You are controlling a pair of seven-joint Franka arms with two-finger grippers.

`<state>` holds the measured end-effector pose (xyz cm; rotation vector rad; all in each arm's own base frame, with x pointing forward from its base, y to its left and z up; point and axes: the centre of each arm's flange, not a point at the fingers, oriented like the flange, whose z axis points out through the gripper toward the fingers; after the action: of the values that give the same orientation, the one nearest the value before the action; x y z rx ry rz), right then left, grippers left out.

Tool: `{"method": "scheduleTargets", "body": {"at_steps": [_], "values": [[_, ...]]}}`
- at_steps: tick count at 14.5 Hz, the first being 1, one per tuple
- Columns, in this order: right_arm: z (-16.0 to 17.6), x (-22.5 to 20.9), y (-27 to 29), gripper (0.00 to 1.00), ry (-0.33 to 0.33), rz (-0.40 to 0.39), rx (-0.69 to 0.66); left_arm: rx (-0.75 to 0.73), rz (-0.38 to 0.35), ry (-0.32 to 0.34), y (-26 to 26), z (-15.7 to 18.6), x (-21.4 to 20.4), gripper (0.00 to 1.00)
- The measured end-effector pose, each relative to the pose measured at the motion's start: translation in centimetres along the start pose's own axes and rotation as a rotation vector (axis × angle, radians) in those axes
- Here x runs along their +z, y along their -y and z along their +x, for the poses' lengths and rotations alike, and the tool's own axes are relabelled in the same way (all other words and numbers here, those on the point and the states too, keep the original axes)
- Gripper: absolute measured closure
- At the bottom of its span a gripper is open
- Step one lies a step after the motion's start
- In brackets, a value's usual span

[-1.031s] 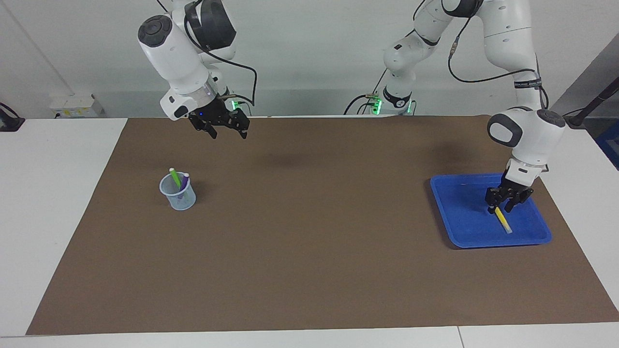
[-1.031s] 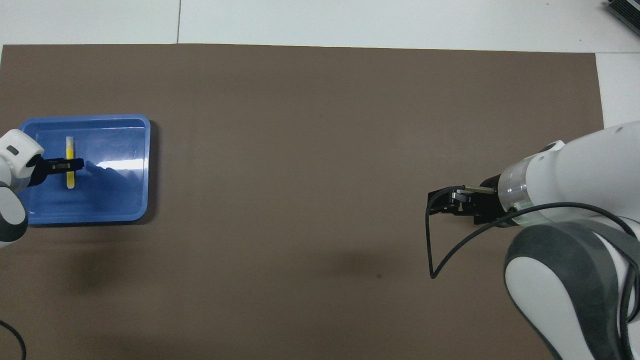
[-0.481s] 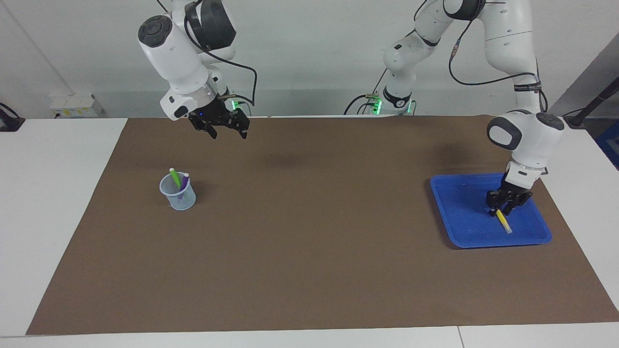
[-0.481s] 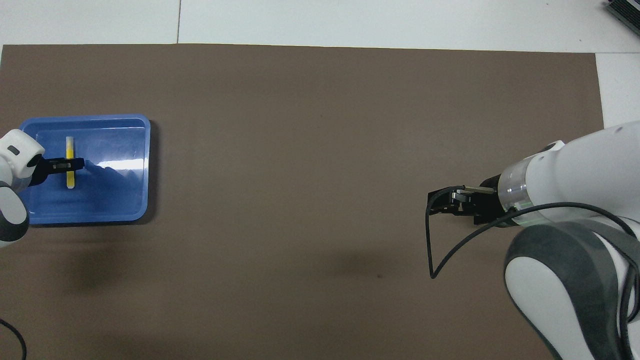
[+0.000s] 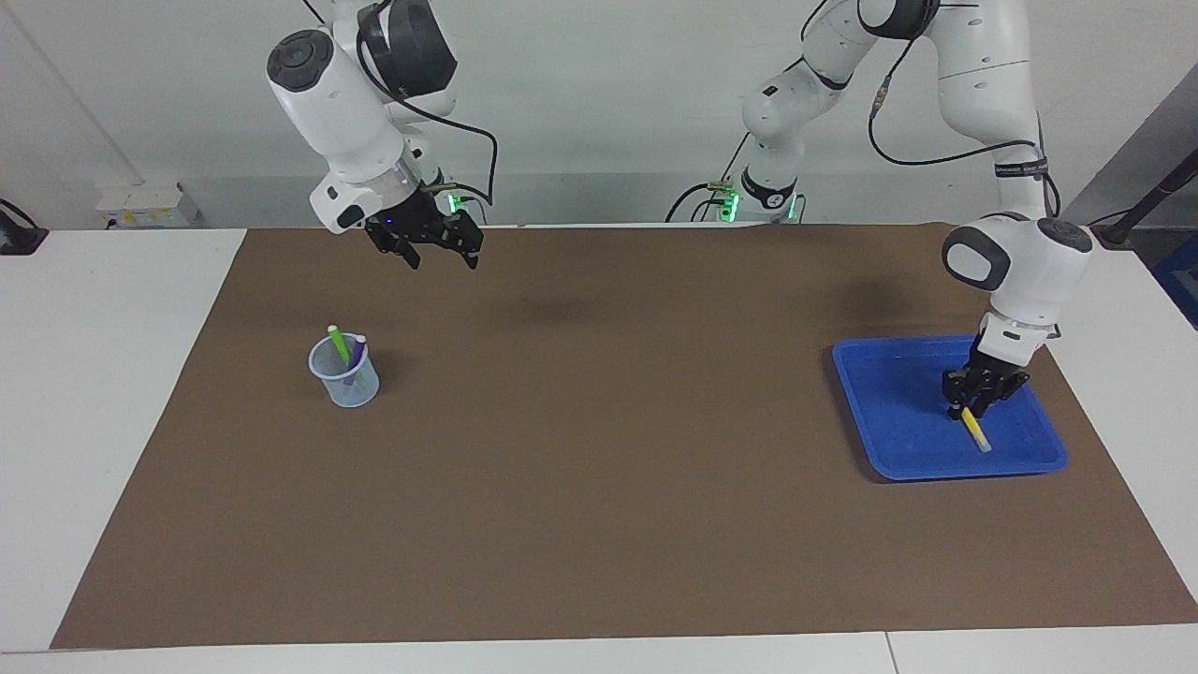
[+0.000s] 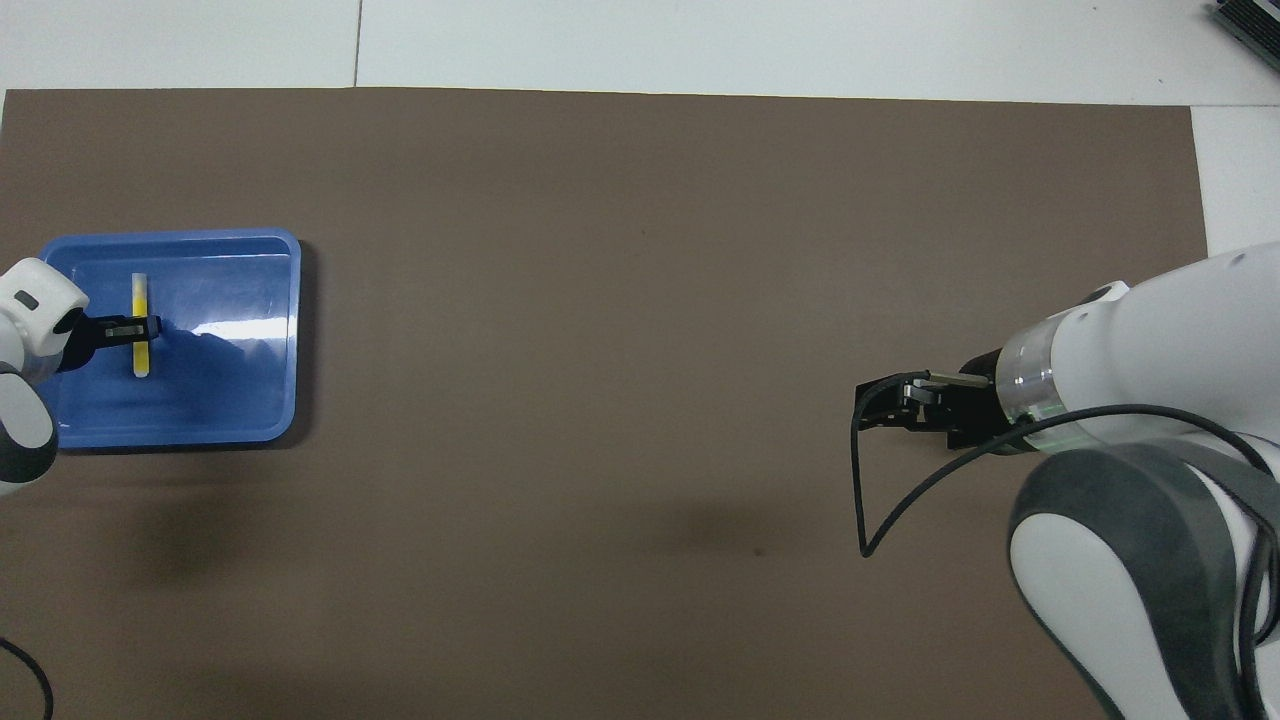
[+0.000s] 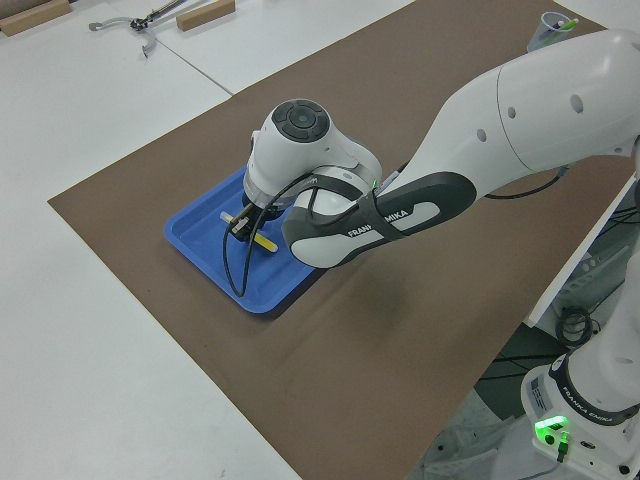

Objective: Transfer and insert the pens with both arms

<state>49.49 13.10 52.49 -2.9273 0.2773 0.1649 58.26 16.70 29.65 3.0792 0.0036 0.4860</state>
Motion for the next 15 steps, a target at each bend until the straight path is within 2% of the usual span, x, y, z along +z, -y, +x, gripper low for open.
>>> {"method": "scheduleTargets", "body": {"at_steps": [3, 6, 13, 15], "values": [[0.00, 0.00, 0.00, 0.00, 0.000, 0.000, 0.000, 0.000, 0.000, 0.000, 0.04, 0.00, -0.01, 0.70], [0.00, 0.04, -0.02, 0.00, 0.001, 0.000, 0.000, -0.001, 0.001, 0.000, 0.09, -0.01, -0.01, 0.80], [0.00, 0.06, -0.04, 0.00, 0.001, 0.000, 0.001, -0.002, 0.001, 0.000, 0.14, -0.03, -0.01, 0.80], [0.01, 0.06, -0.05, 0.00, 0.001, 0.000, 0.001, -0.002, 0.002, 0.000, 0.14, -0.01, -0.02, 0.82]]}}
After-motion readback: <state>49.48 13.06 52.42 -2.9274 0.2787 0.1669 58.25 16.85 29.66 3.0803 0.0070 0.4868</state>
